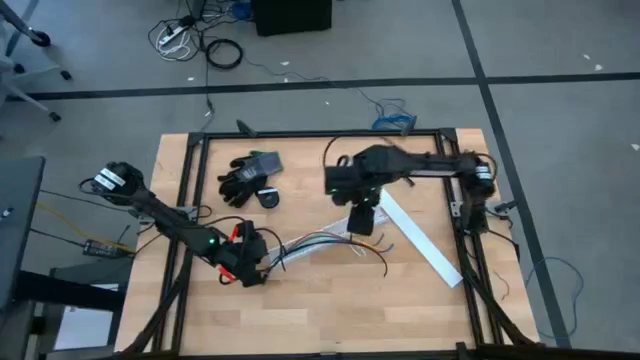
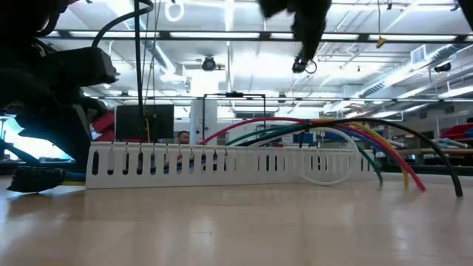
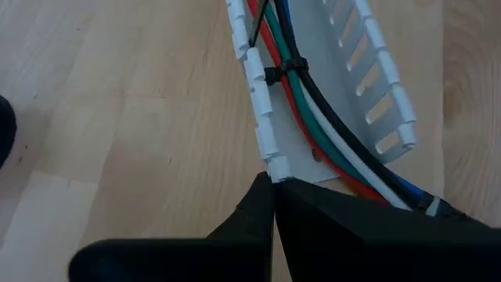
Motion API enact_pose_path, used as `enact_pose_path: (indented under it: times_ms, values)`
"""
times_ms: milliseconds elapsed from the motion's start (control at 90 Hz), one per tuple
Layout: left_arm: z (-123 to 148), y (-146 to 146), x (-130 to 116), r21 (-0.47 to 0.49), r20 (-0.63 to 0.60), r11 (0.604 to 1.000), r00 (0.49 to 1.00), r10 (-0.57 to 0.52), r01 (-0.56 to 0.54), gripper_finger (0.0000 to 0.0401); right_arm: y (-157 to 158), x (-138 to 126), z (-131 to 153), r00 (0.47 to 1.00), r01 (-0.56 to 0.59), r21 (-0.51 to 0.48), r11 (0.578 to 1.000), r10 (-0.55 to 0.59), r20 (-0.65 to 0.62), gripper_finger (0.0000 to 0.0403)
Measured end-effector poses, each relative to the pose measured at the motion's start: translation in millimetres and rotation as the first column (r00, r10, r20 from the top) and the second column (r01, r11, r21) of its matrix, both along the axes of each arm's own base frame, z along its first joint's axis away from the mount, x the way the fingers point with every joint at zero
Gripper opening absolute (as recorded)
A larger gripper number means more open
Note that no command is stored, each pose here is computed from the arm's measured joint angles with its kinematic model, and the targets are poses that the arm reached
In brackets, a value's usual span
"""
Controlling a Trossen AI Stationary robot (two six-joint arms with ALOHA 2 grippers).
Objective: Ziptie cables
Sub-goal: Put the zip tied cable wires into the white cable duct
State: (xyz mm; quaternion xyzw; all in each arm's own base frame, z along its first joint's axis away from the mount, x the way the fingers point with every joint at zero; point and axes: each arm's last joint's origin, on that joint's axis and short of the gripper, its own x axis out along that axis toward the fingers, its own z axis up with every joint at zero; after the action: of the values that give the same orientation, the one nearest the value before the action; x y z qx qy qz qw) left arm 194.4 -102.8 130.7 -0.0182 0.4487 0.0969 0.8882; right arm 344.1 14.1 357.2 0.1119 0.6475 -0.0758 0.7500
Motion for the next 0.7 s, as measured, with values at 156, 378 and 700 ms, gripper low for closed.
enact_pose_path:
  times_ms: [156, 378, 700]
  values:
    - [1, -1, 2, -0.005, 0.013, 1.000, 1.000, -0.028, 0.028, 0.0000, 41, -15, 13, 0.998, 0.040, 0.005, 0.999, -0.040, 0.040, 0.0137]
    - [1, -2, 3, 0.007, 0.011, 0.997, 0.997, -0.071, 0.071, 0.0000, 116, -19, -6, 0.999, -0.035, -0.111, 0.993, 0.038, 0.029, 0.0137]
    - [2, -3, 4, 0.024, 0.016, 0.992, 0.992, -0.124, 0.124, 0.0000, 192, -5, -75, 0.991, -0.124, -0.376, 0.918, 0.133, -0.003, 0.0139]
